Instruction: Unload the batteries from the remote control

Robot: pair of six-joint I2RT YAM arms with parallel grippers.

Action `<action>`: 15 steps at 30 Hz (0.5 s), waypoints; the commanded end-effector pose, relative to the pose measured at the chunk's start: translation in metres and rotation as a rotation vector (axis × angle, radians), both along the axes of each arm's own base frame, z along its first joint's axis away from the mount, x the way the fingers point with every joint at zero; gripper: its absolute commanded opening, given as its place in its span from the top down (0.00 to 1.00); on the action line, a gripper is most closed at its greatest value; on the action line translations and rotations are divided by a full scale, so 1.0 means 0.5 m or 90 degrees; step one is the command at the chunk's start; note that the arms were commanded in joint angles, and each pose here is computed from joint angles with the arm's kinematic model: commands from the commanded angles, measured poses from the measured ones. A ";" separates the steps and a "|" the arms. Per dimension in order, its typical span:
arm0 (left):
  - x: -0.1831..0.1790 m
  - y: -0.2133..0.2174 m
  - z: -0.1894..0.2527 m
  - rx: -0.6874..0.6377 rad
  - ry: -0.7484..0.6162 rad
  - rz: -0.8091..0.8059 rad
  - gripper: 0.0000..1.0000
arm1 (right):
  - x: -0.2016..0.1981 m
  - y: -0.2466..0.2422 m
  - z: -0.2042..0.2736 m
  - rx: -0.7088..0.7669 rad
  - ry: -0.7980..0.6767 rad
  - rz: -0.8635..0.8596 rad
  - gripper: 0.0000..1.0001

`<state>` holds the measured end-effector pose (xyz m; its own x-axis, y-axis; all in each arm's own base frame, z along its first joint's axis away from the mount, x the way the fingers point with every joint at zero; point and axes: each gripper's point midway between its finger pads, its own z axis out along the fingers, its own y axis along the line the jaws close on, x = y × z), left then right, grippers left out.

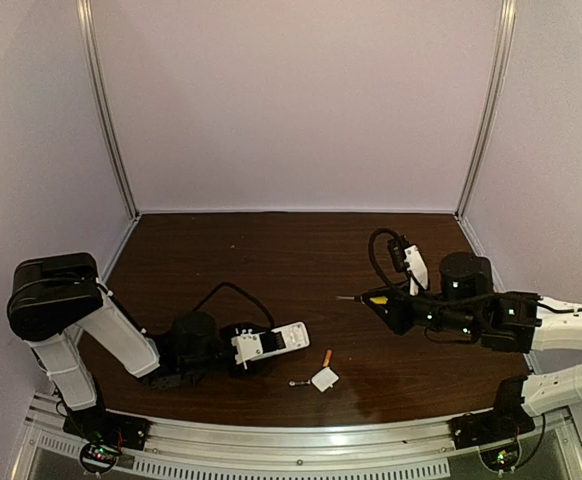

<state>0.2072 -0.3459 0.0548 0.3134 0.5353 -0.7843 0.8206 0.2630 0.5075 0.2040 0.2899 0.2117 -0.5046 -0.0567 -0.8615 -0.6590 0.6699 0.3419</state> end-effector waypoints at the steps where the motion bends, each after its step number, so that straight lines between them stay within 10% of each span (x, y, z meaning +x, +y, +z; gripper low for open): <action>1: 0.017 -0.014 0.049 -0.051 -0.025 0.016 1.00 | 0.045 -0.093 -0.024 -0.038 -0.046 -0.161 1.00; 15: 0.022 -0.011 0.062 -0.062 -0.026 0.032 1.00 | 0.106 -0.155 -0.125 -0.070 -0.098 -0.326 1.00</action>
